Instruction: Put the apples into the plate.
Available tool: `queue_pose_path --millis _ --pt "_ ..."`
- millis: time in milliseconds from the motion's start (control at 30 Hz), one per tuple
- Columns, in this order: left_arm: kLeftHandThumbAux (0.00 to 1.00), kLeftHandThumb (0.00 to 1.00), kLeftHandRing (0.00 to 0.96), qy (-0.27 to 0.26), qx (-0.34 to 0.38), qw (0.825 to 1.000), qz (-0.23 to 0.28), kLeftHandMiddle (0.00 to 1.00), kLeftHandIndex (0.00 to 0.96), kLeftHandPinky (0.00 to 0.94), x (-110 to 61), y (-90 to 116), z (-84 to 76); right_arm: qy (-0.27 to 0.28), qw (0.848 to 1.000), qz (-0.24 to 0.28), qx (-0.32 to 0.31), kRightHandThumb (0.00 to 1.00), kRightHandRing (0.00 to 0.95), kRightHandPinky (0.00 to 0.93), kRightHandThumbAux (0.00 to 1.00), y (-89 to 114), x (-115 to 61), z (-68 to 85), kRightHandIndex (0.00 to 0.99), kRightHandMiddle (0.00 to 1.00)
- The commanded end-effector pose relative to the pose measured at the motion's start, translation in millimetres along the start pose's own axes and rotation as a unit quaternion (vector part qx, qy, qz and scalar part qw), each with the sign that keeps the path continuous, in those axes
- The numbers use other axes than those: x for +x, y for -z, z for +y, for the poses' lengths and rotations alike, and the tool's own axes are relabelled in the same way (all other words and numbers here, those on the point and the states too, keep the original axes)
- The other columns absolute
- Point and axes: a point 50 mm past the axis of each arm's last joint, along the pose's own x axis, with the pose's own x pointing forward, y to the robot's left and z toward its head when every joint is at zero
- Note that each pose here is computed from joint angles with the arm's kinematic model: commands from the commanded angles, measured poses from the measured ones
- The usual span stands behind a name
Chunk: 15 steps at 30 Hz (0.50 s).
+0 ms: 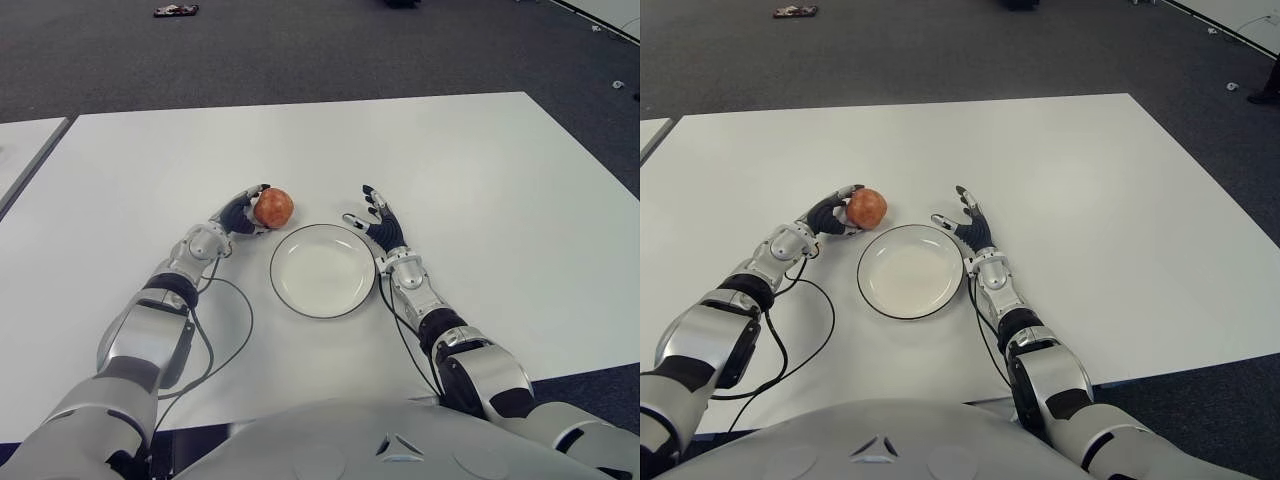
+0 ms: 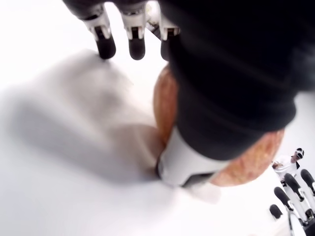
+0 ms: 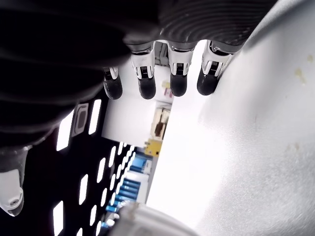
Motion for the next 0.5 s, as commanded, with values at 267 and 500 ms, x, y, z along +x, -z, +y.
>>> queue_pose_path --millis 267,500 --pt "0.48 0.346 0.0 0.029 0.004 0.999 0.03 0.0 0.0 0.0 -3.8 10.7 -14.3 -0.018 0.998 0.053 -0.001 0.054 0.0 0.003 0.535 19.6 -11.4 6.4 0.0 0.0" --pt "0.418 0.598 0.0 0.05 -0.038 0.997 0.046 0.0 0.0 0.02 -1.6 11.0 -16.3 -0.018 0.998 0.052 -0.003 0.058 0.0 0.005 0.53 19.4 -11.5 6.5 0.0 0.0"
